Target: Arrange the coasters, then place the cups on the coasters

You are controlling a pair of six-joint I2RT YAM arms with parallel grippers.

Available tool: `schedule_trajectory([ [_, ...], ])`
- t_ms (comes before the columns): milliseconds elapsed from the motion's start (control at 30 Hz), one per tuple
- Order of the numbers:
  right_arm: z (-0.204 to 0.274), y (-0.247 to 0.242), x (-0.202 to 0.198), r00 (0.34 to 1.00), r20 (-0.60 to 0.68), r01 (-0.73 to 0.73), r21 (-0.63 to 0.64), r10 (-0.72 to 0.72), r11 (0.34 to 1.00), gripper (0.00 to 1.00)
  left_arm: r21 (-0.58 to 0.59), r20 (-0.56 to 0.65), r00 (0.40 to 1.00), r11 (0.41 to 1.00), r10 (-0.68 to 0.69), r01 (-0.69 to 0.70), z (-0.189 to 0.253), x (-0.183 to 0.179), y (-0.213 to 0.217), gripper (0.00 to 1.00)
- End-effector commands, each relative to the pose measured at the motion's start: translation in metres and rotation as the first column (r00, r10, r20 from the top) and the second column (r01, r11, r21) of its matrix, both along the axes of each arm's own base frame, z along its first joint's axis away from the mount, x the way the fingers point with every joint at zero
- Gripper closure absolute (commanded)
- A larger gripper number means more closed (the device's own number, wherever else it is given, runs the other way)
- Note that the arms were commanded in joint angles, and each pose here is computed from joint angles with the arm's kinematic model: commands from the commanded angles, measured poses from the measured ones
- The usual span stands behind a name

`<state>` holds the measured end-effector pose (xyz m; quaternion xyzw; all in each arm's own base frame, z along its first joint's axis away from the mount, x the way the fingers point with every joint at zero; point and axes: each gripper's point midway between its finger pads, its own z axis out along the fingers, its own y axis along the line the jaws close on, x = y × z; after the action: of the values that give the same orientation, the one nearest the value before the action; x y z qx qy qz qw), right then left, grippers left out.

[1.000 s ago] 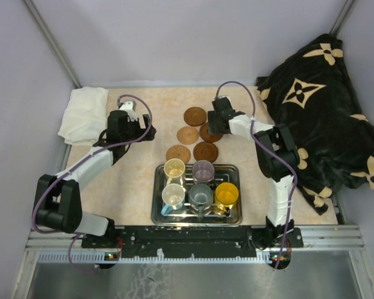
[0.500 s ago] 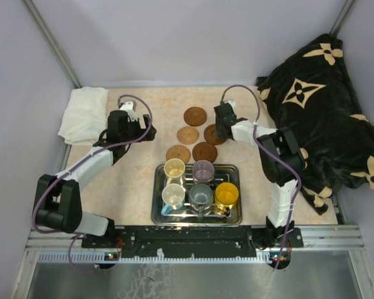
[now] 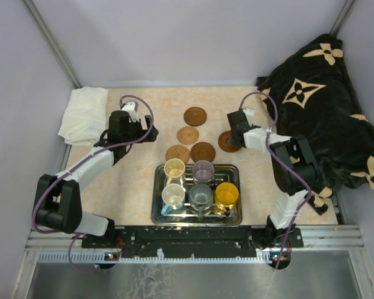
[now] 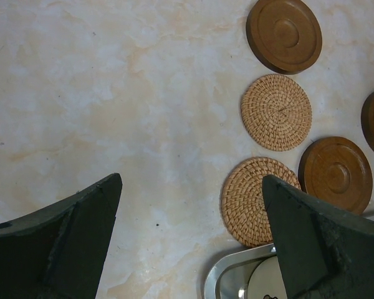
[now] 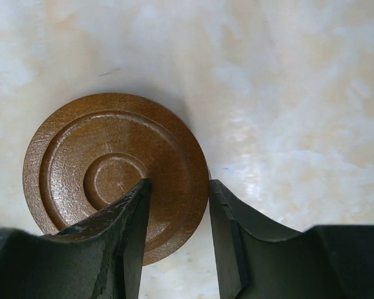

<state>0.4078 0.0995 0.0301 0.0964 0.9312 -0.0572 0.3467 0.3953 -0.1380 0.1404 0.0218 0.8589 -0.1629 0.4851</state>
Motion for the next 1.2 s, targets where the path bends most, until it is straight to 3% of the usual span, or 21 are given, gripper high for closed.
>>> schedule_trajectory([
  [0, -0.006, -0.042, -0.017, 0.994, -0.055, 0.087, -0.057, -0.09, 0.995, 0.59, -0.011, 0.022, 1.0, 1.0, -0.018, 0.019, 0.011, -0.003, -0.005, 0.0],
  [767, 0.018, -0.05, 0.027, 0.997, 0.014, 0.074, -0.062, -0.073, 0.995, 0.53, -0.005, 0.014, 1.0, 1.0, -0.017, 0.017, 0.007, -0.009, -0.004, 0.0],
  [1167, 0.107, -0.014, 0.024, 0.978, 0.184, -0.097, -0.025, 0.1, 0.995, 0.45, 0.001, 0.015, 1.0, 1.0, -0.009, 0.009, 0.004, -0.011, -0.001, 0.0],
])
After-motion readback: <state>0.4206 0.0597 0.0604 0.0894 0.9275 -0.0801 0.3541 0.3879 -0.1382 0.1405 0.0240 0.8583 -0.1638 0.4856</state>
